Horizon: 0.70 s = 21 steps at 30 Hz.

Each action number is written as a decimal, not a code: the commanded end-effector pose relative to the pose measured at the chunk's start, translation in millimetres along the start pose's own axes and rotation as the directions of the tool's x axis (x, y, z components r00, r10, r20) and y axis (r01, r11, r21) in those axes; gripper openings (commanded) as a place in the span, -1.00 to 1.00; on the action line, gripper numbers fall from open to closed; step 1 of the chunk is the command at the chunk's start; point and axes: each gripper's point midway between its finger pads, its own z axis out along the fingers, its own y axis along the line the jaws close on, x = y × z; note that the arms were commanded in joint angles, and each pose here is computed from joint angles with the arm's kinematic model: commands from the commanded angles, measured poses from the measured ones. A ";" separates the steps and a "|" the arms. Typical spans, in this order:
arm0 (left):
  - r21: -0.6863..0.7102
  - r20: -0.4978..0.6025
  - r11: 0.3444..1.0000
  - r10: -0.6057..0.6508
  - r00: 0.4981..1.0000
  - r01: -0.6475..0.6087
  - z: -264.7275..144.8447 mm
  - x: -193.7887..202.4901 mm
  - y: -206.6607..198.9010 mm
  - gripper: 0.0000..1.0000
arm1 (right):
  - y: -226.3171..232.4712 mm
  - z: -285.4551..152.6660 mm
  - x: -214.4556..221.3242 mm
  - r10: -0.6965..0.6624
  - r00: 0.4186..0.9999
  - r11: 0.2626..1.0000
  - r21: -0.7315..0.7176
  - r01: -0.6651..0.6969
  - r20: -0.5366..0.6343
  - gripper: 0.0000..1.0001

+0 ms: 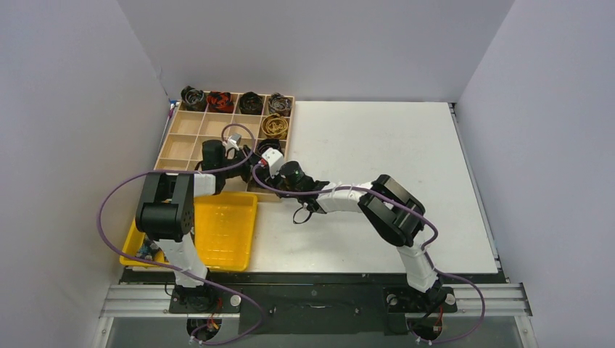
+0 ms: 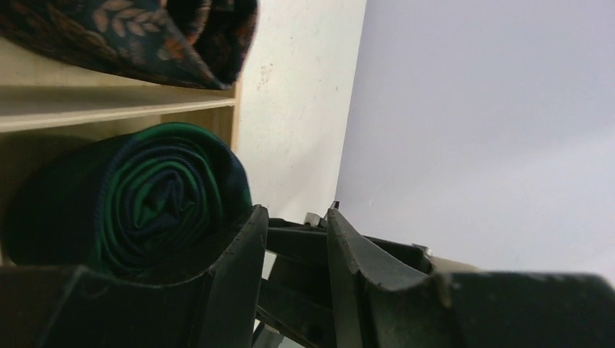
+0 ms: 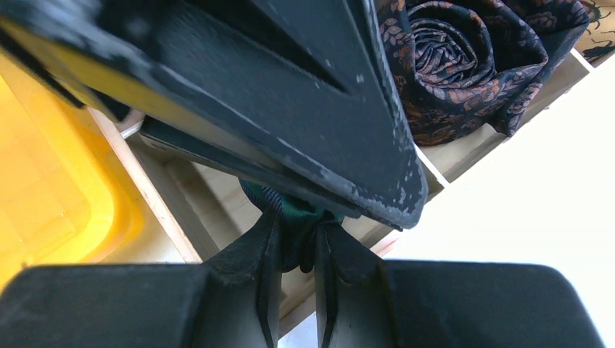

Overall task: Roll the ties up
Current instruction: Place the tie in the storage box.

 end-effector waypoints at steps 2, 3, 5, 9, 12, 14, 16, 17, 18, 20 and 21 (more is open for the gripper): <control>-0.002 -0.001 1.000 -0.004 1.000 0.004 14.4 -11.6 7.9 -0.33 | 0.9 5.1 23.9 -0.014 0.999 1.000 0.022 0.014 -0.034 -0.82; -0.019 -0.002 1.000 -0.020 1.000 0.020 14.6 -11.1 14.2 -0.33 | 1.1 4.6 24.8 -0.014 0.999 1.000 0.022 0.015 -0.038 -0.79; -0.059 0.000 0.997 -0.048 0.999 0.048 14.3 -9.5 29.0 -0.33 | 1.7 2.4 26.2 -0.015 0.999 1.000 0.021 0.016 -0.042 -0.72; -0.148 0.012 0.984 -0.095 0.995 0.096 8.9 -2.9 58.7 -0.34 | 2.7 -4.5 21.4 -0.005 0.999 1.000 0.019 0.005 -0.036 -0.57; -0.193 0.015 0.975 -0.110 0.994 0.111 6.2 0.8 71.9 -0.35 | 3.2 -11.7 16.1 0.013 0.999 1.000 0.017 -0.012 -0.036 -0.35; -0.217 0.017 0.969 -0.113 0.993 0.114 5.4 1.2 78.0 -0.35 | 3.5 -17.4 11.1 0.024 0.999 1.000 0.012 -0.024 -0.032 -0.27; -0.241 0.023 0.963 -0.117 0.993 0.119 4.4 0.8 84.6 -0.35 | 4.3 -24.1 7.1 0.032 0.999 0.999 0.005 -0.032 -0.031 -0.21; -0.247 0.023 0.962 -0.116 0.993 0.118 4.5 0.3 86.2 -0.35 | 5.0 -26.6 7.5 0.034 0.999 0.999 0.001 -0.034 -0.035 -0.14; -0.263 0.025 0.957 -0.118 0.993 0.120 3.5 0.5 90.0 -0.35 | 5.3 -31.1 3.3 0.038 0.999 0.999 -0.004 -0.038 -0.033 -0.10; -0.282 0.025 0.952 -0.115 0.993 0.118 2.9 0.3 94.1 -0.34 | 6.1 -38.6 -3.6 0.047 0.999 0.999 -0.014 -0.047 -0.027 0.01; -0.288 0.027 0.951 -0.115 0.993 0.118 2.7 -0.2 95.5 -0.34 | 3.9 -41.0 -4.5 0.053 0.998 0.999 -0.012 -0.053 -0.028 0.07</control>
